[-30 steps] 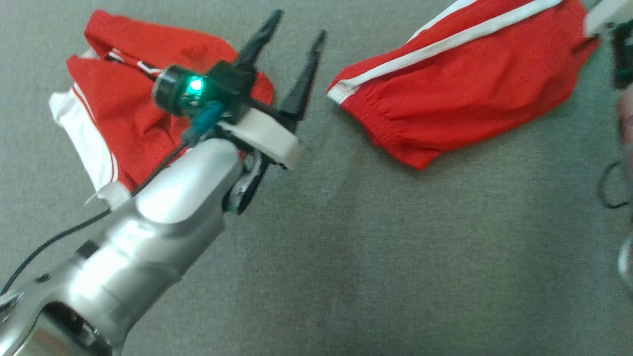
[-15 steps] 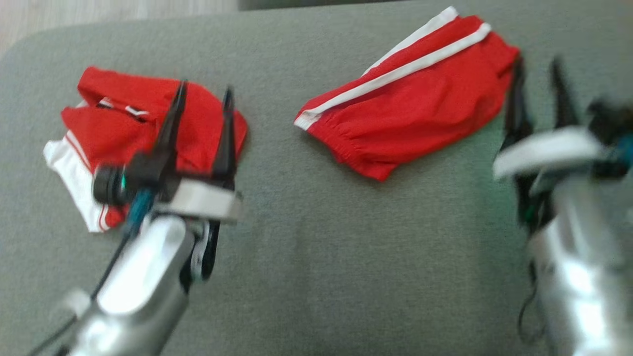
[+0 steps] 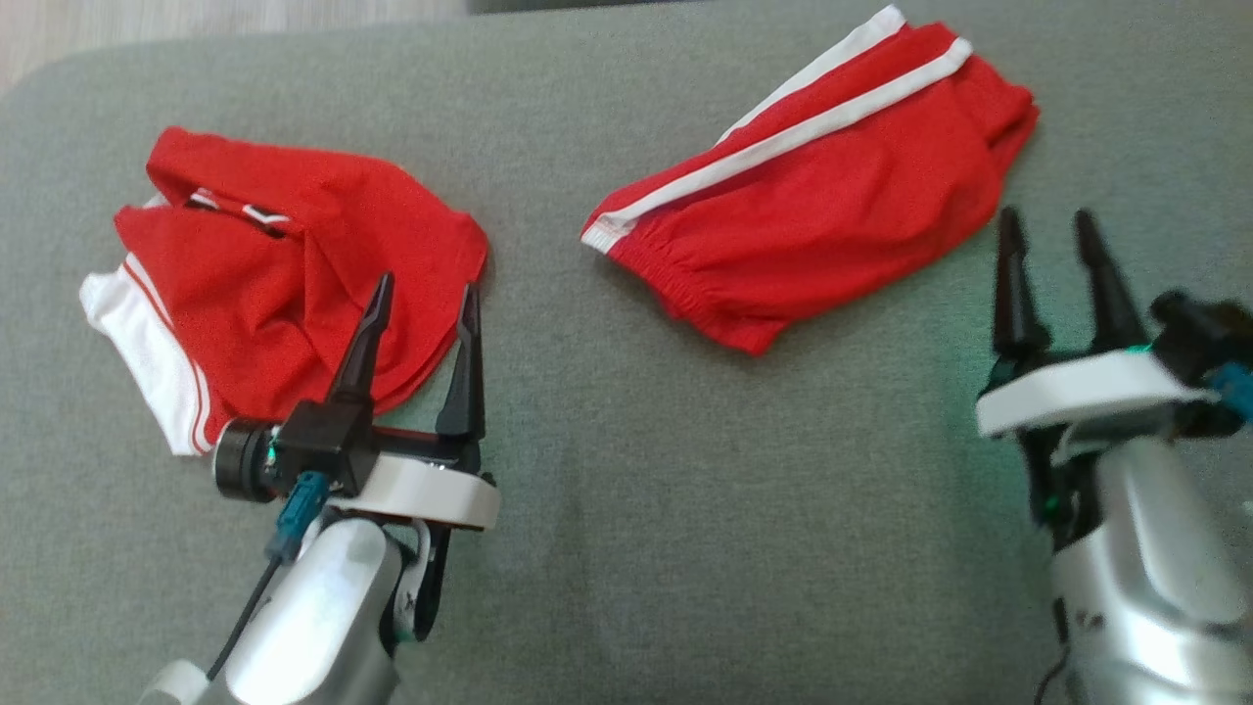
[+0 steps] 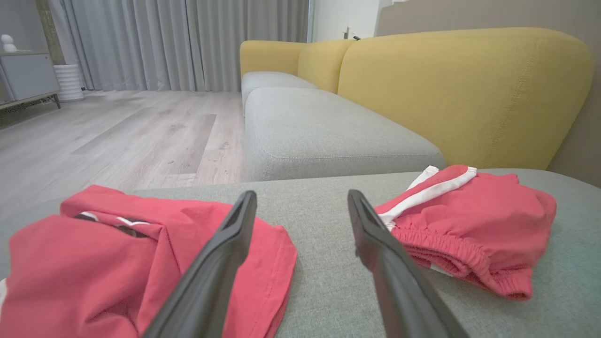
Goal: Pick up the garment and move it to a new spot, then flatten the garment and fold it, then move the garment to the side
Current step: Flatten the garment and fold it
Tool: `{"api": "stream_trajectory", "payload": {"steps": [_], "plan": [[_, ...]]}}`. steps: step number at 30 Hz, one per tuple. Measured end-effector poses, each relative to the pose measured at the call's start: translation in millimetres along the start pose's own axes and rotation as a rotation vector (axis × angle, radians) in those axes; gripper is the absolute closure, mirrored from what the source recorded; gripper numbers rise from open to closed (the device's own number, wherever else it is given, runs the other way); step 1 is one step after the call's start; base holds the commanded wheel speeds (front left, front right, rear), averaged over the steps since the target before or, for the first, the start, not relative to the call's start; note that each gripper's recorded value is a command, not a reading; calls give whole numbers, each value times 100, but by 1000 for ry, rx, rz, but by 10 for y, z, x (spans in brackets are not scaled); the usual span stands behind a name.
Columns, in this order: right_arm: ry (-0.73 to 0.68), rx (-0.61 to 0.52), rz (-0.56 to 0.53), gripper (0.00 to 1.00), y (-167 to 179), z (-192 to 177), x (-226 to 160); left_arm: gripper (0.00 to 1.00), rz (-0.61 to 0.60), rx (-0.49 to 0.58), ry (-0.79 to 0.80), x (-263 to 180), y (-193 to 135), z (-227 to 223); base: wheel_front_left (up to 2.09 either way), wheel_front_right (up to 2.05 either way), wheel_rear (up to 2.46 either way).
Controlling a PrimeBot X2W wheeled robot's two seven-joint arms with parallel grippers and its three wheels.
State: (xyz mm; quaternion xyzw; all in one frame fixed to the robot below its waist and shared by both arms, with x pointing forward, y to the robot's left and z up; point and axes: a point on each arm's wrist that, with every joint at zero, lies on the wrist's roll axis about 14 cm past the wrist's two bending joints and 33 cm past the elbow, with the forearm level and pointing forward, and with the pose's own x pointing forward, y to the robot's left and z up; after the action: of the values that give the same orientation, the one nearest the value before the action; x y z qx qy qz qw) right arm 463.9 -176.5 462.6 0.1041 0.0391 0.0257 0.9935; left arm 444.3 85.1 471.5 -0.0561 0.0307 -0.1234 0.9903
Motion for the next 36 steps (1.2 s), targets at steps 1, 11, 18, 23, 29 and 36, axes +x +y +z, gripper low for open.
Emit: {"api": "stream_trajectory", "payload": {"steps": [1,11,18,23,29,36], "plan": [[1,-11,-5,0,-19,24,44,0,2,-4,1,11,6,-14,0,0,0],[64,-173,-81,0,-444,453,869,0,11,-14,2,212,118,-111,0,0,0],[339,-231,-126,0,-677,-148,1205,0,51,-24,45,231,269,-307,0,0,0],[525,-260,-166,0,-848,-601,1236,0,60,-17,64,234,348,-395,0,0,0],[607,-270,-158,0,-815,-804,1301,0,78,-18,70,262,422,-430,0,0,0],[616,-247,-160,100,-811,-795,1290,0,81,-16,58,297,436,-397,0,0,0]]}}
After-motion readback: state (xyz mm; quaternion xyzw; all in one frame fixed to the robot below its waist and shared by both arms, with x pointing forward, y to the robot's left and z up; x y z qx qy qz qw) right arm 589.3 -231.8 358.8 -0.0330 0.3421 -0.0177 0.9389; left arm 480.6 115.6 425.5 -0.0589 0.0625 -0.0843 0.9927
